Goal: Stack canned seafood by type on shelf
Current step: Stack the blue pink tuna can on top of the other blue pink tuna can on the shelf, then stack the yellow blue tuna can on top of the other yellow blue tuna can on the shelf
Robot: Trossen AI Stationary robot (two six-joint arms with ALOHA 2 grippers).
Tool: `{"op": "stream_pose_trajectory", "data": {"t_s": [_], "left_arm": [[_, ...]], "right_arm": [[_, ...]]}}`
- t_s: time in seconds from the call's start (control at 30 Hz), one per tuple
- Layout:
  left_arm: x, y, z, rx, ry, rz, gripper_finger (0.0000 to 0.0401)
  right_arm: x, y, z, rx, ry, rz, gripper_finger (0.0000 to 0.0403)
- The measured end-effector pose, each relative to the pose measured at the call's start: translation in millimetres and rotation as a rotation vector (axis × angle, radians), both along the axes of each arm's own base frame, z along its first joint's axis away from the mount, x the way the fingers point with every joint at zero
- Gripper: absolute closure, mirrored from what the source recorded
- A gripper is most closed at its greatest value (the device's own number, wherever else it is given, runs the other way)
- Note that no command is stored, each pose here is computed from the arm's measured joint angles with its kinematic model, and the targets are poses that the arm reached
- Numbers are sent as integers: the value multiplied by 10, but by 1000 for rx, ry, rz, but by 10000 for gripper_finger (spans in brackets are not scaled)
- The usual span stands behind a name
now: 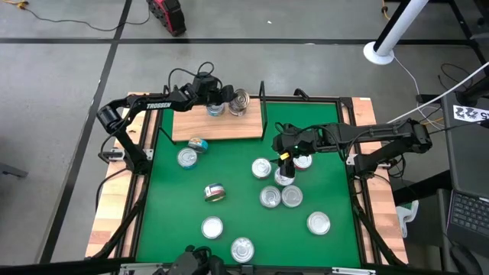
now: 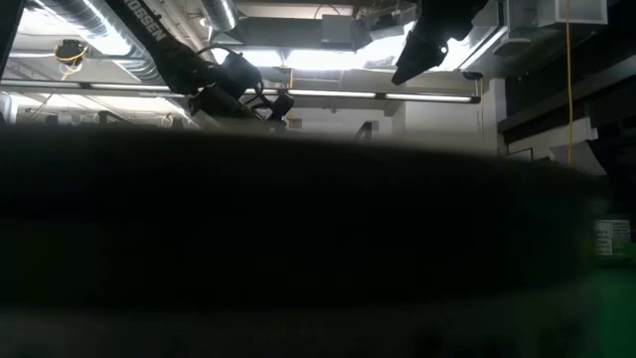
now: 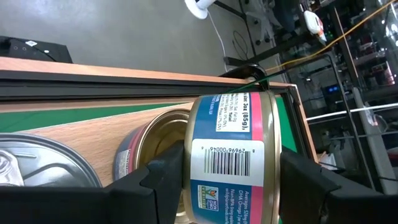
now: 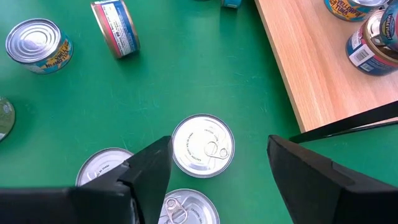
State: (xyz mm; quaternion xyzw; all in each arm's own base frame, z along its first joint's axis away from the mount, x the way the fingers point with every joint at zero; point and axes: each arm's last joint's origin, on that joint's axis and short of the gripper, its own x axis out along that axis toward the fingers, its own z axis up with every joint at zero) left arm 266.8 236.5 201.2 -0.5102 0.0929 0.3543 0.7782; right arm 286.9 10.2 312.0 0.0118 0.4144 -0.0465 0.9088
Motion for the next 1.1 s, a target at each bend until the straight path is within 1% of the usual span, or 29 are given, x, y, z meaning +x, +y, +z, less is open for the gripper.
{"op": "stream_pose_trajectory", "data": {"t_s": [0.37,0.43,0.53,0.63,0.77,0.97,1.1], "left_arm": [[1,0,-2,16,11,-3,199],[-3,-3,-10,27,28,-7,187],[-19,-10,-73,4,61,0,160],[-18,-9,-60,12,58,7,134],[-16,-6,-53,15,54,7,118],[-50,27,-6,49,47,5,115],[-116,46,122,125,45,-40,115]], "right_arm": [[0,6,-1,15,1,11,141],[0,6,-1,15,1,11,141],[0,6,-1,15,1,11,141],[0,6,-1,15,1,11,141],[-1,6,-1,15,1,11,141],[-3,5,-4,15,5,11,141],[-7,5,-7,15,10,11,141]]}}
